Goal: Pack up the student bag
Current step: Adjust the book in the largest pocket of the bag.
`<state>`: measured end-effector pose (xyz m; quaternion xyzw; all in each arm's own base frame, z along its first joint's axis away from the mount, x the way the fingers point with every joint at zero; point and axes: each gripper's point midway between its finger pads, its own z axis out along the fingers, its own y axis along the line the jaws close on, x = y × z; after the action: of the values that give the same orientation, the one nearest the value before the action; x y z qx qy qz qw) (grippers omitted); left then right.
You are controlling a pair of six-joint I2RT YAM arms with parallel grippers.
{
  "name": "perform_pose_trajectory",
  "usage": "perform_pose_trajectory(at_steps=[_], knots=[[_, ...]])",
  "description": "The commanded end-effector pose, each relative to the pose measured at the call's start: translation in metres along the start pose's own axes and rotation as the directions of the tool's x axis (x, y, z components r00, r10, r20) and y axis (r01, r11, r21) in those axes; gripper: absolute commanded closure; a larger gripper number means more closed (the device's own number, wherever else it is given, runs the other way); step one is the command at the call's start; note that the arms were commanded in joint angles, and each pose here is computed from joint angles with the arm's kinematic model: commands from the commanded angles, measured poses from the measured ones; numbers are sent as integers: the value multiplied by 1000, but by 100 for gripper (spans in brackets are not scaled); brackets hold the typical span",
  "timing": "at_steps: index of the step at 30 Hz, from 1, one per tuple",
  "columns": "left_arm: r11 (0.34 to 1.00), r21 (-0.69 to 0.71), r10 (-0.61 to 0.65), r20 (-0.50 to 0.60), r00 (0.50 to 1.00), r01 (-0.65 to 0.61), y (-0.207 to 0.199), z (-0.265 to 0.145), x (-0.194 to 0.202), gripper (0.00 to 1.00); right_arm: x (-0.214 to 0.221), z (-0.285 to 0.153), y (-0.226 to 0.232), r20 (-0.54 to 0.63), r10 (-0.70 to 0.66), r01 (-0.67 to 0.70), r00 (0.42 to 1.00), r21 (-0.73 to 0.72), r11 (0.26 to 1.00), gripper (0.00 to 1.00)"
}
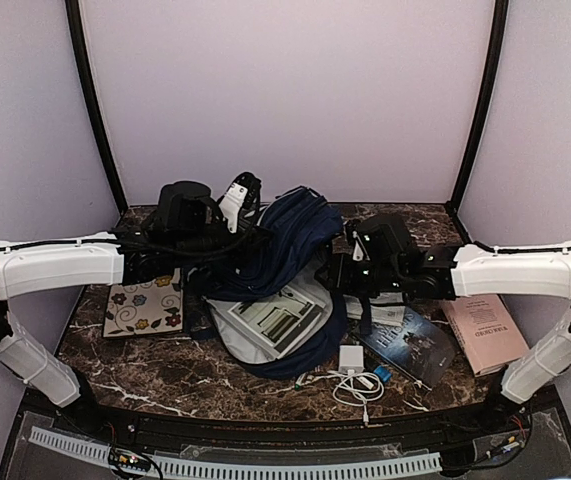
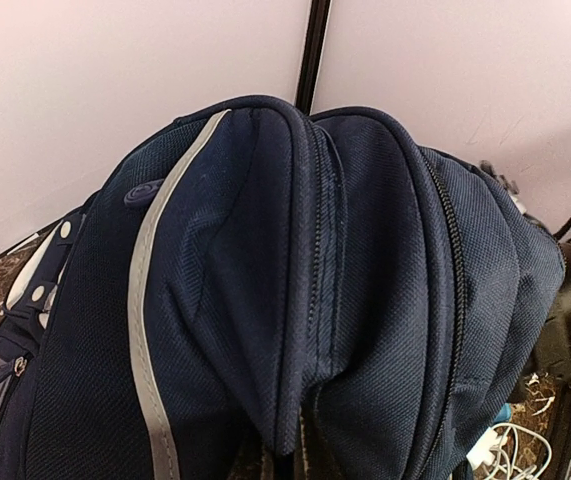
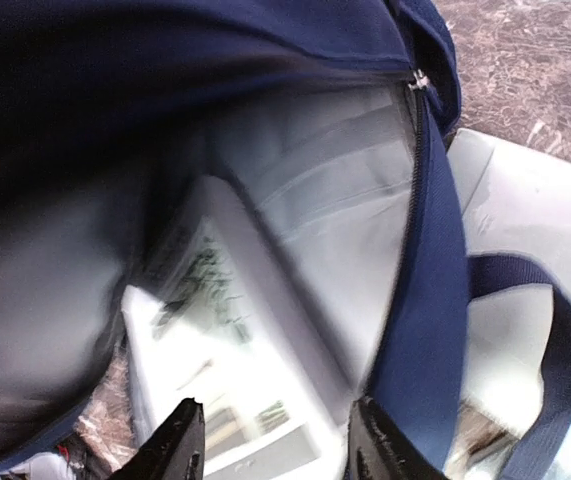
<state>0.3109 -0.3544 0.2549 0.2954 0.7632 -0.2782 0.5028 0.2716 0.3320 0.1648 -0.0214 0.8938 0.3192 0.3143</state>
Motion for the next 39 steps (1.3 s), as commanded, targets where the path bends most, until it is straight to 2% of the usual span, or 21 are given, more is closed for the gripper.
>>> perform_pose_trajectory(at_steps=[1, 5, 8, 12, 15, 17, 19, 28, 30, 35, 39], knots=[[999, 35, 23, 240, 970, -32, -11, -29, -72, 100, 8, 29, -6, -96, -104, 96, 990, -79, 992, 49], [999, 30, 26, 238, 971, -34, -11, -28, -70, 100, 23, 58, 6, -182, -194, 166, 964, -157, 974, 47], [999, 35, 26, 237, 971, -35, -11, -28, -70, 100, 30, 71, 4, -212, -208, 175, 955, -165, 971, 47], [998, 48, 29, 237, 971, -41, -14, -27, -69, 100, 38, 79, 4, -229, -229, 189, 946, -184, 965, 53], [998, 50, 28, 235, 971, -41, -14, -27, -69, 100, 27, 72, 9, -193, -272, 241, 943, -167, 956, 57], [998, 51, 29, 234, 972, -42, -14, -27, -68, 100, 20, 64, 22, -162, -293, 256, 942, -215, 943, 66], [998, 52, 29, 235, 971, -42, -15, -27, -69, 100, 19, 62, 30, -163, -287, 241, 944, -251, 937, 70], [997, 53, 34, 240, 970, -48, -15, -29, -70, 100, 46, 75, 13, -260, -190, 131, 947, -229, 965, 67], [997, 54, 32, 238, 971, -46, -15, -29, -70, 100, 51, 81, 19, -274, -153, 78, 950, -266, 961, 69], [997, 52, 35, 244, 969, -49, -15, -31, -72, 100, 54, 90, 27, -290, -105, 10, 951, -313, 950, 79], [998, 46, 39, 249, 968, -52, -14, -34, -74, 100, 50, 84, 28, -280, -83, -7, 956, -307, 952, 100]])
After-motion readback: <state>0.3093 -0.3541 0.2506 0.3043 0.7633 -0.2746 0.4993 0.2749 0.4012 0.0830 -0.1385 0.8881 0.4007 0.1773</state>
